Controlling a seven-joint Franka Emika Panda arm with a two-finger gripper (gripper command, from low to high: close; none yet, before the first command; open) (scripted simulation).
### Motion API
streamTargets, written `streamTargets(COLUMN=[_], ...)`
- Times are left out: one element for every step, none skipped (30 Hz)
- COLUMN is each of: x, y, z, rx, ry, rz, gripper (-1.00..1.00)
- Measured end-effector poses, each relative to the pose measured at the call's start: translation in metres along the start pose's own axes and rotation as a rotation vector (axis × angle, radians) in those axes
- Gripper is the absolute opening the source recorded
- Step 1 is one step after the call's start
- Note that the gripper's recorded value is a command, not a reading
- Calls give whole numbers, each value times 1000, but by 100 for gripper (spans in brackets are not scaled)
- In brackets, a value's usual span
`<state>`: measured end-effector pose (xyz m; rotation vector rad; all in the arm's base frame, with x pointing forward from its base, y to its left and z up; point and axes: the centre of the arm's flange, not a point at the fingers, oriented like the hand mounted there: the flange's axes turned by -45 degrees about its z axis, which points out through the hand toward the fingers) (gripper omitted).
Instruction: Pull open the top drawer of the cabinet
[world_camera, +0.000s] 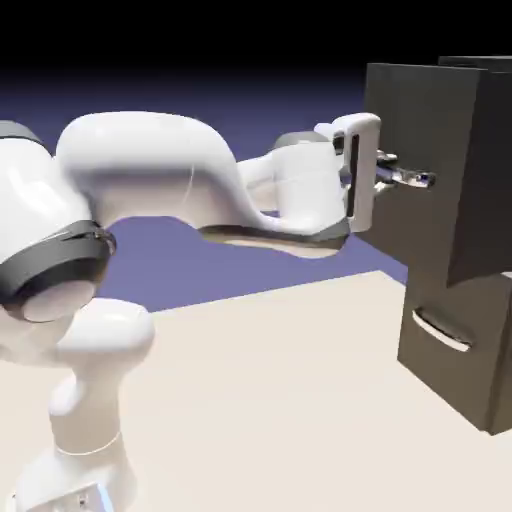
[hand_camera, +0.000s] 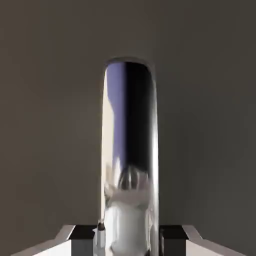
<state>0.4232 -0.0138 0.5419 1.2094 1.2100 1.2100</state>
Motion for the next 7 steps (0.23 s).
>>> streamTargets(x=[0,0,0,0,0,0,0], y=[0,0,0,0,0,0,0], z=[-11,-22,-34,-45,-45,-45,-45], rx=[0,0,0,0,0,0,0], ry=[0,0,0,0,0,0,0], rz=[0,0,0,0,0,0,0], gripper=[-100,-100,-100,-100,100,100,100])
